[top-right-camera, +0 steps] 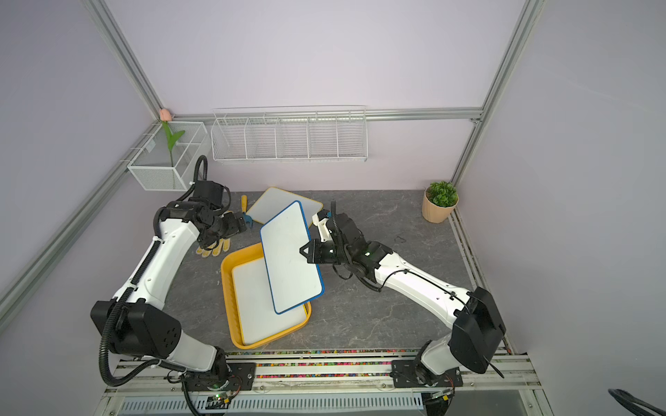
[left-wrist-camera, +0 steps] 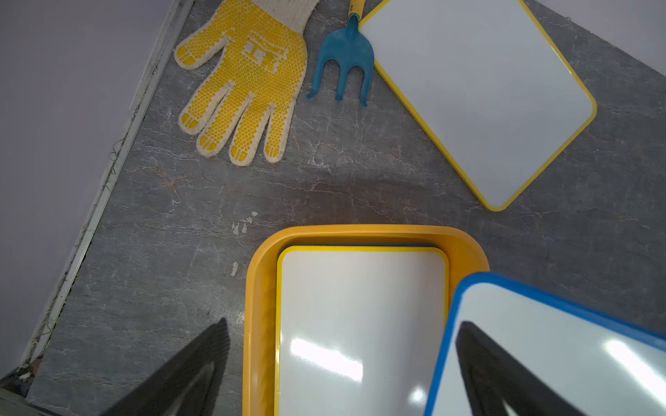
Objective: Put the whiteboard into the storage box
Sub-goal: Place the whiteboard in the storage box.
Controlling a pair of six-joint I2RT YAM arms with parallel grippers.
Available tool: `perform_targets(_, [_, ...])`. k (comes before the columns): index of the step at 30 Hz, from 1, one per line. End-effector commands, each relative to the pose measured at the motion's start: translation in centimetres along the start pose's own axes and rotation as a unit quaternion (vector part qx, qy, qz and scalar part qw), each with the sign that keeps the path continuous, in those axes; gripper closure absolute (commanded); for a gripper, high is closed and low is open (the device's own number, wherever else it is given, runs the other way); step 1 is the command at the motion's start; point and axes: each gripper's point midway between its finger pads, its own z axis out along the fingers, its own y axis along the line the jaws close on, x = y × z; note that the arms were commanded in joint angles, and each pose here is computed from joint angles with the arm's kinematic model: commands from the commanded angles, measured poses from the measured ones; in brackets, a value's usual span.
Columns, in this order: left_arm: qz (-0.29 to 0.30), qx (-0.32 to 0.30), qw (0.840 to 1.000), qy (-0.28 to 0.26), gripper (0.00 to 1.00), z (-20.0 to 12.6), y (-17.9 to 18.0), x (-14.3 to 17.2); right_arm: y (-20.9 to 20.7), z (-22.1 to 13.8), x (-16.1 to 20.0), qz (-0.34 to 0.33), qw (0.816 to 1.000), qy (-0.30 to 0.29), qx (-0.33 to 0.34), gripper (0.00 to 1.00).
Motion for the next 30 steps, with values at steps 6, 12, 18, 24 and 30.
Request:
perform_targets(6, [0.007,0.018,1.0,0.022,0.01,1.1,-0.2,1.0,4.1,3.9,1.3,0.041,0.996,0.021,-0.071,0.94])
perform_targets(12, [0.006,0.025,0.999,0.025,0.01,1.2,-0.2,1.6,3.8,7.5,3.8,0.058,0.995,0.054,-0.066,0.94])
perform_targets(18, [0.007,0.044,0.998,0.033,0.01,1.6,-0.6,2.4,2.3,10.7,6.5,0.071,0.993,0.081,-0.055,0.94])
perform_targets(24, [0.008,0.067,0.997,0.032,0.01,1.9,-1.3,2.9,0.3,11.9,8.1,0.084,0.992,0.09,-0.04,0.91])
perform_targets(30, [0.009,0.077,0.997,0.03,0.01,2.0,-1.4,3.3,-1.5,12.3,8.9,0.076,0.993,0.089,-0.013,0.56])
